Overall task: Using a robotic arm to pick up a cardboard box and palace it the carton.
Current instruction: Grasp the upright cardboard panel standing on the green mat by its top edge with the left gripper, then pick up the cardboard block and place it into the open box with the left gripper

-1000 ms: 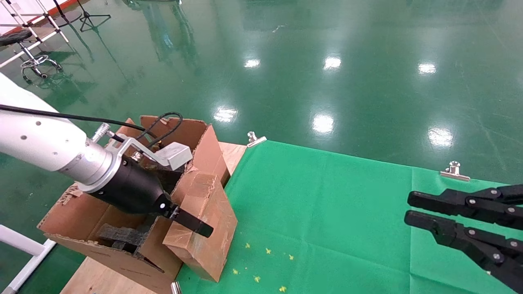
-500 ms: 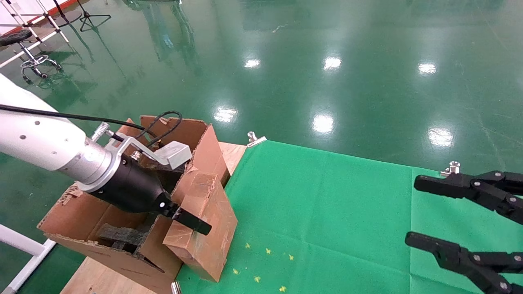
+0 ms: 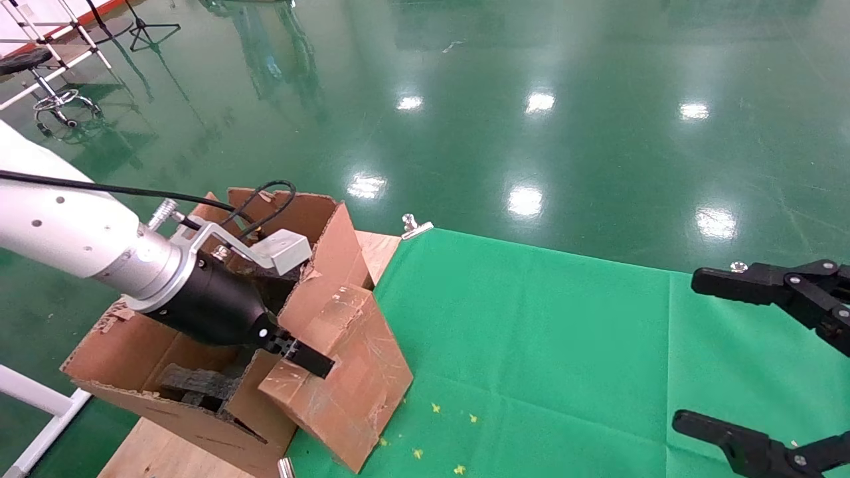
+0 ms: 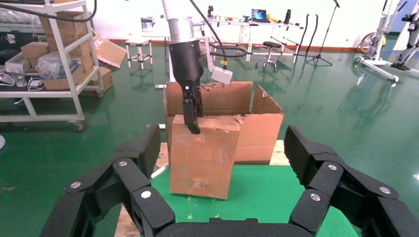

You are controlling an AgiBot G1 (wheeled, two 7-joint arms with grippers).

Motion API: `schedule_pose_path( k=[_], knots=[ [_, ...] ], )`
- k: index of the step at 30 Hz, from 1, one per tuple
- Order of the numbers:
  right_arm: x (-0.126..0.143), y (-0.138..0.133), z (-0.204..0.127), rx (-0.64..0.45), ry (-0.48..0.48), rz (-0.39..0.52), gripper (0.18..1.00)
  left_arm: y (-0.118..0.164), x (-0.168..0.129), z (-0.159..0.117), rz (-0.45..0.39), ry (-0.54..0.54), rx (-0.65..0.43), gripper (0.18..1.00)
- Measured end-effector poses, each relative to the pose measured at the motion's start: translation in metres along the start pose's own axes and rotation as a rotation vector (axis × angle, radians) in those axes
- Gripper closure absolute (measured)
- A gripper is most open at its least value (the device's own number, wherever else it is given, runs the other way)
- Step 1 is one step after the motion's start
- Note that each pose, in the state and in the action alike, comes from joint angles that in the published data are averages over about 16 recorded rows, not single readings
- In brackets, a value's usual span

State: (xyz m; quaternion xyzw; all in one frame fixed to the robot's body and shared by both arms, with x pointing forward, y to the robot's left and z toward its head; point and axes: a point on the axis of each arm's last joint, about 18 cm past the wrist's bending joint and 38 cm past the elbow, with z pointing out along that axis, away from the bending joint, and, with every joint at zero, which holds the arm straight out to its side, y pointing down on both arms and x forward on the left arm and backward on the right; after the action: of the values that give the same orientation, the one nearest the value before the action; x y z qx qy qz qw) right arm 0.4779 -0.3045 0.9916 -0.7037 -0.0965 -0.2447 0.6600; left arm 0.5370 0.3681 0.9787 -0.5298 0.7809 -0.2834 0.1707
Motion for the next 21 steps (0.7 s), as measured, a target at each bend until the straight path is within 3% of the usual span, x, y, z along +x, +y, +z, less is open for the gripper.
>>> schedule_pose_path(
  k=[8,15,21],
  knots=[
    [0.0,0.0,0.0,0.0,0.0,0.0,0.243,-0.022,-0.007,-0.036,-0.019,0.029,0.139,0.831],
    [0.0,0.0,0.0,0.0,0.0,0.0,0.196,-0.05,-0.031,-0.105,-0.027,0.018,0.36,0.883],
    [0.0,0.0,0.0,0.0,0.0,0.0,0.181,-0.055,-0.073,-0.162,-0.035,-0.087,0.505,0.896]
  ],
)
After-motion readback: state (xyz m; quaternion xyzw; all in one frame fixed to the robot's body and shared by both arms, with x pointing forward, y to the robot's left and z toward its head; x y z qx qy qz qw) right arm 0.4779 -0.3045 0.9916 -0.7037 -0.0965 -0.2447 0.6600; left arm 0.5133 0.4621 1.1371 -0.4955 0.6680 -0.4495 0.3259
